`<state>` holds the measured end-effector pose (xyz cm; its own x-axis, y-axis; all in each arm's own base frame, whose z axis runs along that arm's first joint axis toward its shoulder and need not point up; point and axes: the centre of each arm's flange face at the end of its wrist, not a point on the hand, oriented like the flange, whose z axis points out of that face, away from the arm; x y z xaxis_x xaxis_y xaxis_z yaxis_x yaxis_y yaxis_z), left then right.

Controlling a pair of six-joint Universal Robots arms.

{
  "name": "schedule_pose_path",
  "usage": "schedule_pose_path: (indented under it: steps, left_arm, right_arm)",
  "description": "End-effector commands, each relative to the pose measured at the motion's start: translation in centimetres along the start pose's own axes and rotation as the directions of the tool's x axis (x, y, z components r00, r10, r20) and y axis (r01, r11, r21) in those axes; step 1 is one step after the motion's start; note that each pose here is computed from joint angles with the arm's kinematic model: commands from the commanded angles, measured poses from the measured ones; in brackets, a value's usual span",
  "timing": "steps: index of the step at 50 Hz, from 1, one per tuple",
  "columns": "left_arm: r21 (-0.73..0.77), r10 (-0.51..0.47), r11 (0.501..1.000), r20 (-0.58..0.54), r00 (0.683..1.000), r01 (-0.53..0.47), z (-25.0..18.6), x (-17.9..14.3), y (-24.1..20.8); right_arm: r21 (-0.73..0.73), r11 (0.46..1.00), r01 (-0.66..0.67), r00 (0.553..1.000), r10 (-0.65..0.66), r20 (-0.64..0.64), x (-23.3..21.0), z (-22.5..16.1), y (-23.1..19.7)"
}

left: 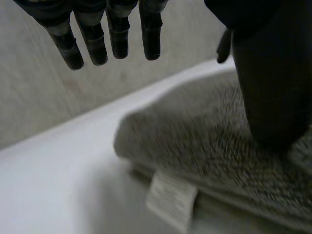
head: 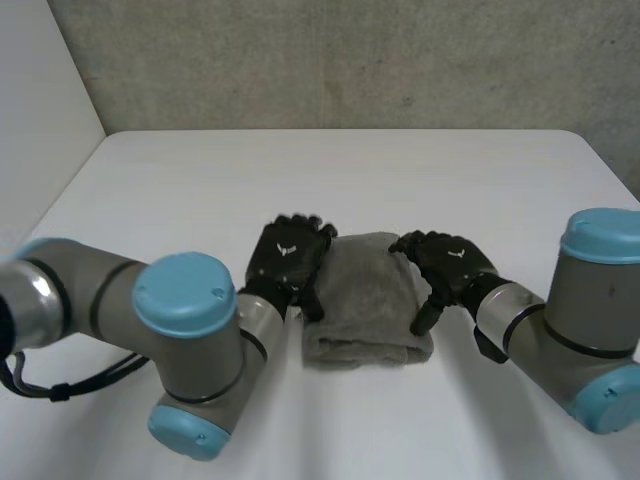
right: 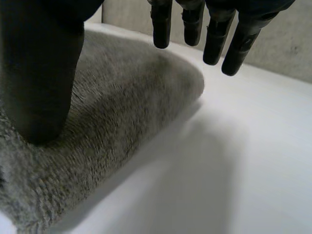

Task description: Fold the towel.

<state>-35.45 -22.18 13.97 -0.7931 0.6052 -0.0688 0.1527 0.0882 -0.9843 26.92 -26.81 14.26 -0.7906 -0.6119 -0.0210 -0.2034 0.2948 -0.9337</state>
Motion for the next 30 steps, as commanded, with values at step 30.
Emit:
schedule_pose_path:
  steps: [30]
  left_arm:
    - [0.203,0.009,0.978,0.203,0.979,-0.051,-3.1,-5.9,-12.3]
  right_arm:
    - [0.312,0.941,0.131,0.972,-0.061,-0.225,1.6,-4.4,-14.0]
